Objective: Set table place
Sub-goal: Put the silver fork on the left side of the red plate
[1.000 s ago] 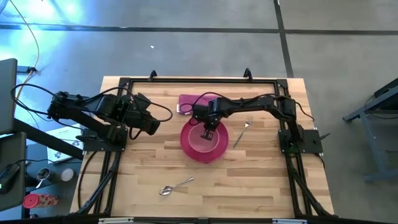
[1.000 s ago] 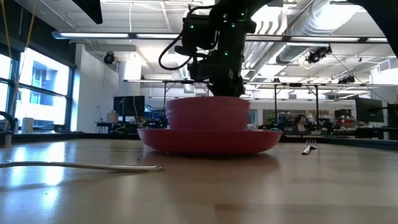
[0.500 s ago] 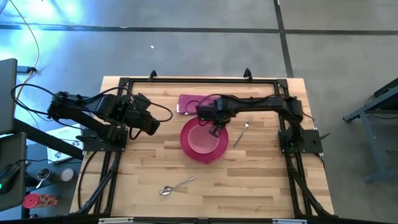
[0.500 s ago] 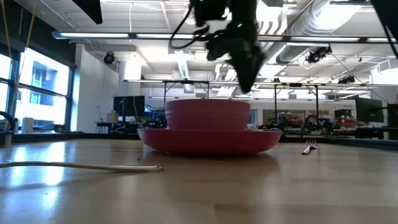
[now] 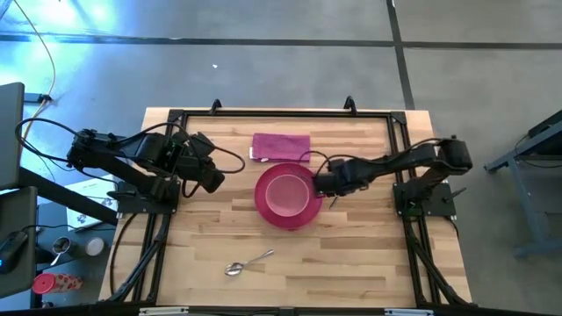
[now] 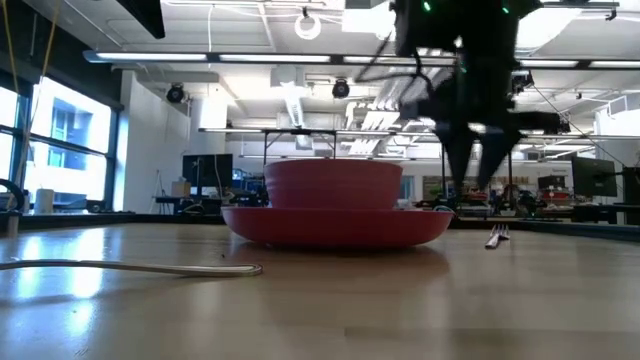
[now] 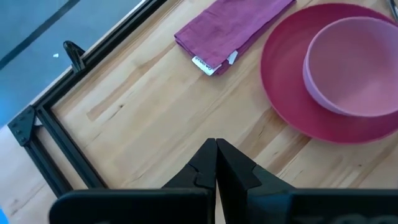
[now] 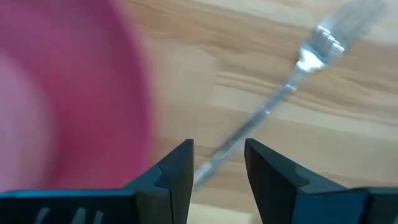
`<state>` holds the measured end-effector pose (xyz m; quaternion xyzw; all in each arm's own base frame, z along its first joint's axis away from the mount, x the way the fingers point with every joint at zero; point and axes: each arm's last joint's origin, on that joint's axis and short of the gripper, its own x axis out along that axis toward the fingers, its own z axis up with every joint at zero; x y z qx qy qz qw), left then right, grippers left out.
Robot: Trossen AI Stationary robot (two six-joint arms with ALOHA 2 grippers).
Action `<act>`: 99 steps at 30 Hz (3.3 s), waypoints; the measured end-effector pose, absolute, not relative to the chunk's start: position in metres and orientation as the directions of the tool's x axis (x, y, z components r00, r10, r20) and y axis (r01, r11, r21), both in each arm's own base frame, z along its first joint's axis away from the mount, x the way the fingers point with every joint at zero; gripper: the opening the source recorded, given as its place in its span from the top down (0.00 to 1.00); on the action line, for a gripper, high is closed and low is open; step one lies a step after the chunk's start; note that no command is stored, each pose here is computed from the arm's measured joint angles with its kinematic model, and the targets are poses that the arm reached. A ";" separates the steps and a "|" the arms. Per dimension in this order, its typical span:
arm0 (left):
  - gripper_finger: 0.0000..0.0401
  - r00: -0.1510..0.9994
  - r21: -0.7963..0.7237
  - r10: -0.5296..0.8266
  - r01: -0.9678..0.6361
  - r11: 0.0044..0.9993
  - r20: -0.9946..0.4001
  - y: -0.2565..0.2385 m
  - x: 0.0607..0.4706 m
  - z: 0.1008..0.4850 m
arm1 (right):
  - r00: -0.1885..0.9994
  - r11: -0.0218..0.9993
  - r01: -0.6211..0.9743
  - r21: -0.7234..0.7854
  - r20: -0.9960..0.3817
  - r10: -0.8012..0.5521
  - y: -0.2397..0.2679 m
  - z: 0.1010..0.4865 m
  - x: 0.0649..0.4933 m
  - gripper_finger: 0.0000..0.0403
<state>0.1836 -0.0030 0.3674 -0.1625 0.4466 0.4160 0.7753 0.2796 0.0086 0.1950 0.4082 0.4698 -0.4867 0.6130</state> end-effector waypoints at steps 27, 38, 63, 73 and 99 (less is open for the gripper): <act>1.00 0.255 0.161 0.493 -0.739 0.654 -0.832 -0.003 0.184 0.367 | 0.007 -0.118 0.992 0.039 -0.965 -0.261 -0.016 0.130 0.241 0.68; 1.00 0.276 0.136 0.491 -0.749 0.649 -0.826 -0.003 0.186 0.368 | 0.083 0.016 0.997 0.082 -0.962 -0.259 -0.016 0.135 0.241 0.97; 0.76 0.965 -0.453 0.222 -0.262 0.852 -0.139 0.012 0.291 0.310 | 0.645 0.665 0.729 0.164 -0.491 -0.586 -0.006 0.398 0.297 1.00; 0.42 0.935 -0.492 0.337 -0.346 0.799 -0.111 0.044 0.311 0.293 | 0.750 0.769 0.609 0.192 -0.456 -0.480 -0.003 0.383 0.343 1.00; 0.93 0.874 -0.511 0.479 -0.450 0.733 -0.084 0.052 0.315 0.290 | 0.770 0.787 0.588 0.187 -0.428 -0.473 0.000 0.375 0.359 1.00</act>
